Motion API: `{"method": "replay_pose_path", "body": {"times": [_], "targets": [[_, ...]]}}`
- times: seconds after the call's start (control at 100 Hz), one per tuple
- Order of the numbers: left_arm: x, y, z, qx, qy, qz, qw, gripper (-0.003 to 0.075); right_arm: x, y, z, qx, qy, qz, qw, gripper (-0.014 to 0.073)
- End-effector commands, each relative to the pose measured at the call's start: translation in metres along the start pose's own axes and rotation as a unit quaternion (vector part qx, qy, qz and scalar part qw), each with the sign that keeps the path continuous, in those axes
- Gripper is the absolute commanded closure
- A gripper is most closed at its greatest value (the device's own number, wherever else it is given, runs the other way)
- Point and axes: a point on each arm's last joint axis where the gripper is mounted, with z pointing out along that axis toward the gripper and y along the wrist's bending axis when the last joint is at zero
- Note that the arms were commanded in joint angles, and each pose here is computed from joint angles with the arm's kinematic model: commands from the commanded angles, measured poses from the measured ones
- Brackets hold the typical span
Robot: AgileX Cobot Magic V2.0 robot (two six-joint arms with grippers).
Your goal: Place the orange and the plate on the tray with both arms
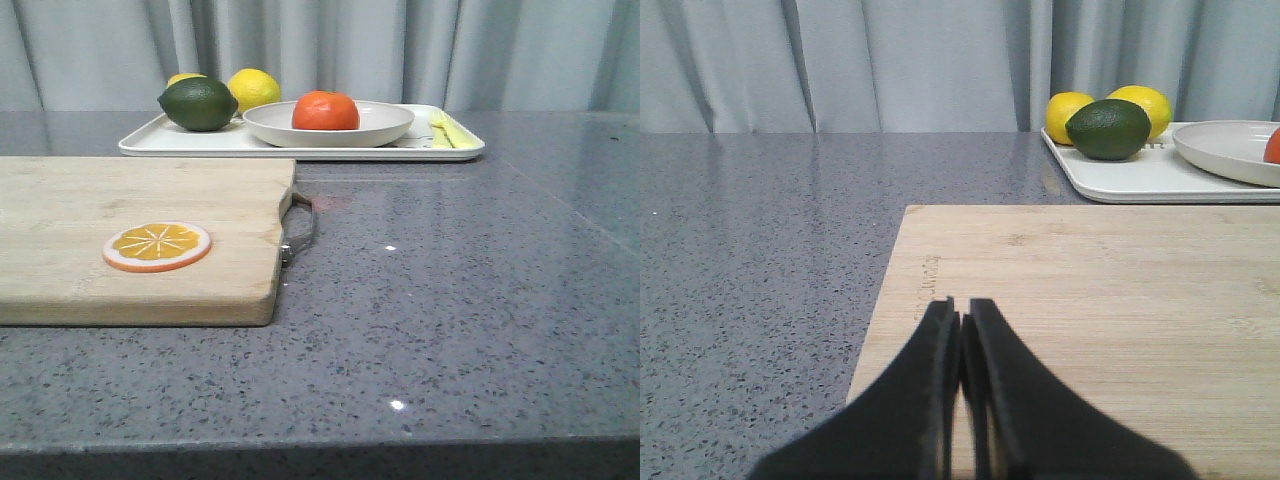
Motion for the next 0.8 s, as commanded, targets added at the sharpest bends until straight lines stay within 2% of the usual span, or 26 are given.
{"method": "replay_pose_path", "body": {"times": [0.0, 0.21, 0.39, 0.79], "targets": [[0.0, 0.001, -0.001, -0.003, -0.04, -0.001, 0.999, 0.0739, -0.01, 0.0, -0.002, 0.003, -0.074, -0.006, 0.997, 0.0663], [0.0, 0.001, -0.001, -0.003, -0.04, -0.001, 0.999, 0.0739, 0.01, -0.004, -0.005, 0.006, -0.113, -0.029, 0.993, 0.0663], [0.0, 0.001, -0.001, -0.003, -0.04, -0.001, 0.999, 0.0739, 0.032, -0.007, -0.006, 0.01, -0.109, -0.032, 0.993, 0.0663], [0.0, 0.001, -0.001, -0.003, -0.04, -0.001, 0.999, 0.0739, 0.037, -0.008, -0.008, 0.015, -0.09, -0.011, 0.996, 0.0663]]}}
